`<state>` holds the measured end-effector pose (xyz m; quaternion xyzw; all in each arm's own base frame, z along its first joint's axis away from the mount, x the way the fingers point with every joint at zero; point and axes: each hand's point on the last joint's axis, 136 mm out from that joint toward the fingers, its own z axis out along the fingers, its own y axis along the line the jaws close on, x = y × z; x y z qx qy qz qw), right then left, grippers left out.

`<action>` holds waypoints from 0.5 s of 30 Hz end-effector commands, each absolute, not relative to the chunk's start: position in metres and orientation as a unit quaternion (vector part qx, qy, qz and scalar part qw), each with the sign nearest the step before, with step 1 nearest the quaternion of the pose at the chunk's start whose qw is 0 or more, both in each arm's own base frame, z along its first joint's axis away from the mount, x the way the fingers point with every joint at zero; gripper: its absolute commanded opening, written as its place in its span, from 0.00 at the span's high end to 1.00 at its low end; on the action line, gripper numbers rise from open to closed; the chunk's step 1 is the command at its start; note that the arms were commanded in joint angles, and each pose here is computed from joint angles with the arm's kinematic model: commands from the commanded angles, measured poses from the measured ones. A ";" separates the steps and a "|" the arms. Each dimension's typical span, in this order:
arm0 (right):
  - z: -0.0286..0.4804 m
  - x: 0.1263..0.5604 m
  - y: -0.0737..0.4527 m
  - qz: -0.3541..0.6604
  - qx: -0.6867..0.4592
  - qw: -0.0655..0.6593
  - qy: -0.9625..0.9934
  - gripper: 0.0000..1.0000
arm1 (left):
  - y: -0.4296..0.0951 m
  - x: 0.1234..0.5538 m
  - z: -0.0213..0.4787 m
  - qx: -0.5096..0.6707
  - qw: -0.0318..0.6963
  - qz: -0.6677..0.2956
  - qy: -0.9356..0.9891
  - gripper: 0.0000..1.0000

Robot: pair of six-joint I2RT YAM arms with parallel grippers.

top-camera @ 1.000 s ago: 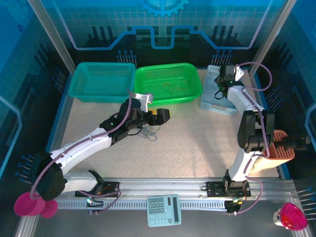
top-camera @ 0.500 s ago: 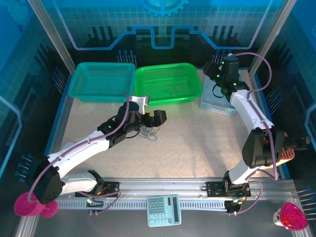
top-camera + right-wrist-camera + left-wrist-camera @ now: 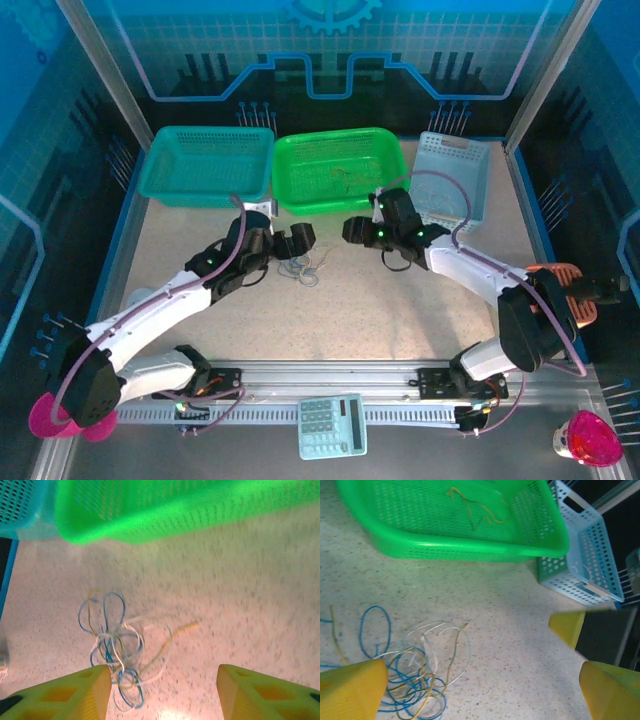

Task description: Untangle the cables

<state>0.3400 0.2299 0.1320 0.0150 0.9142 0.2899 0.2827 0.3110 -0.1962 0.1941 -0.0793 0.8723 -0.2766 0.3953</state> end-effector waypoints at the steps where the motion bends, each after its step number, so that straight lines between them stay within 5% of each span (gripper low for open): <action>1: 0.127 0.342 0.246 0.341 0.045 0.263 0.901 0.43 | -0.181 0.310 0.171 -0.105 0.363 -0.251 0.891 0.01; 15: 0.085 0.337 0.262 0.352 0.074 0.185 0.914 0.49 | -0.200 0.333 0.104 -0.048 0.257 -0.185 0.947 0.01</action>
